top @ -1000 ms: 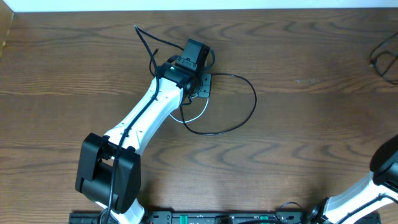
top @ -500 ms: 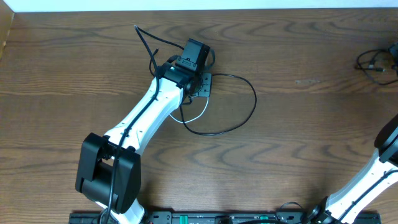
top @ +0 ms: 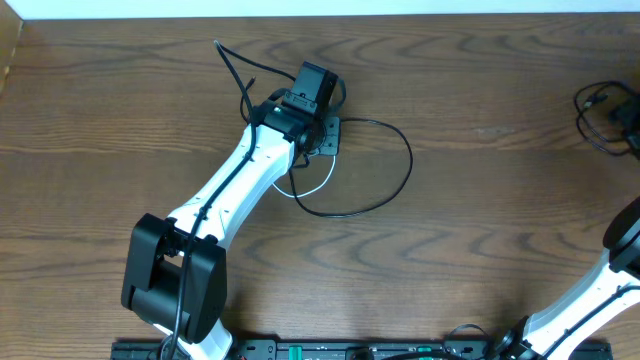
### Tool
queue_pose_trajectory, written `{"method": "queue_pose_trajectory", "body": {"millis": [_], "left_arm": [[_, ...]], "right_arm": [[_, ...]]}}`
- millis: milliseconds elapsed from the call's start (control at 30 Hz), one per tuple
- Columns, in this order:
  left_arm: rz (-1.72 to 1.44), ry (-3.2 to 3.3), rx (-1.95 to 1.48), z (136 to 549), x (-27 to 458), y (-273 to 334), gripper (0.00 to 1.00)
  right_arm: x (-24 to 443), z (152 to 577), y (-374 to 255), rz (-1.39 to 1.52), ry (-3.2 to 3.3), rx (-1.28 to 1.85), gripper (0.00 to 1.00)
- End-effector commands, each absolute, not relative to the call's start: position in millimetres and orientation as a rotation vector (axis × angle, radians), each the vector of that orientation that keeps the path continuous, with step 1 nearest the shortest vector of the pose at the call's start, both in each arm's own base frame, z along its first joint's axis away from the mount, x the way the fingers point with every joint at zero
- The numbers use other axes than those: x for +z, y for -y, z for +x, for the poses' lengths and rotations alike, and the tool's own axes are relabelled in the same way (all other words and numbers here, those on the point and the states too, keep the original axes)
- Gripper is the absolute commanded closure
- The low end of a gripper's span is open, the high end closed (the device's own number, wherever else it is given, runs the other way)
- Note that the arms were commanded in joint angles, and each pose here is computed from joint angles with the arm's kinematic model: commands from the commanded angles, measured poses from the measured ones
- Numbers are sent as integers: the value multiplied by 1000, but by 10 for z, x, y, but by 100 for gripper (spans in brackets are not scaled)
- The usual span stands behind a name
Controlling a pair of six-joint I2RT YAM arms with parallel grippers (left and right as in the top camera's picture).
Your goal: Untangle cables
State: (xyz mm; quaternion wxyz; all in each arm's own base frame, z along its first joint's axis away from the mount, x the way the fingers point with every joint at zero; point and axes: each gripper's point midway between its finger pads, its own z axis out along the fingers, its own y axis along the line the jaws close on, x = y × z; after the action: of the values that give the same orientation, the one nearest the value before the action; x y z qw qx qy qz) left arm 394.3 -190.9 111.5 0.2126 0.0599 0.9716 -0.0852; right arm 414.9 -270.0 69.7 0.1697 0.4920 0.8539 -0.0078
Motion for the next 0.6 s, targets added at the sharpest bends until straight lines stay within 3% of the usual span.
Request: {"method": "queue_pose_trajectory", "body": {"millis": [0, 100, 133, 567], "left_arm": [[158, -2700, -231, 3960, 1105, 1911, 57], [158, -2700, -231, 3960, 1104, 1911, 57], [157, -2698, -232, 3963, 1106, 1913, 57], [157, -2690, -236, 3979, 1114, 1921, 57]], "right_arm": [[549, 4054, 2718, 1393, -2473, -104, 74], [408, 4037, 2735, 1396, -2467, -107, 97], [359, 4032, 2769, 1397, -2452, -121, 99], [-75, 3783, 2889, 1410, -2427, -253, 99]]}}
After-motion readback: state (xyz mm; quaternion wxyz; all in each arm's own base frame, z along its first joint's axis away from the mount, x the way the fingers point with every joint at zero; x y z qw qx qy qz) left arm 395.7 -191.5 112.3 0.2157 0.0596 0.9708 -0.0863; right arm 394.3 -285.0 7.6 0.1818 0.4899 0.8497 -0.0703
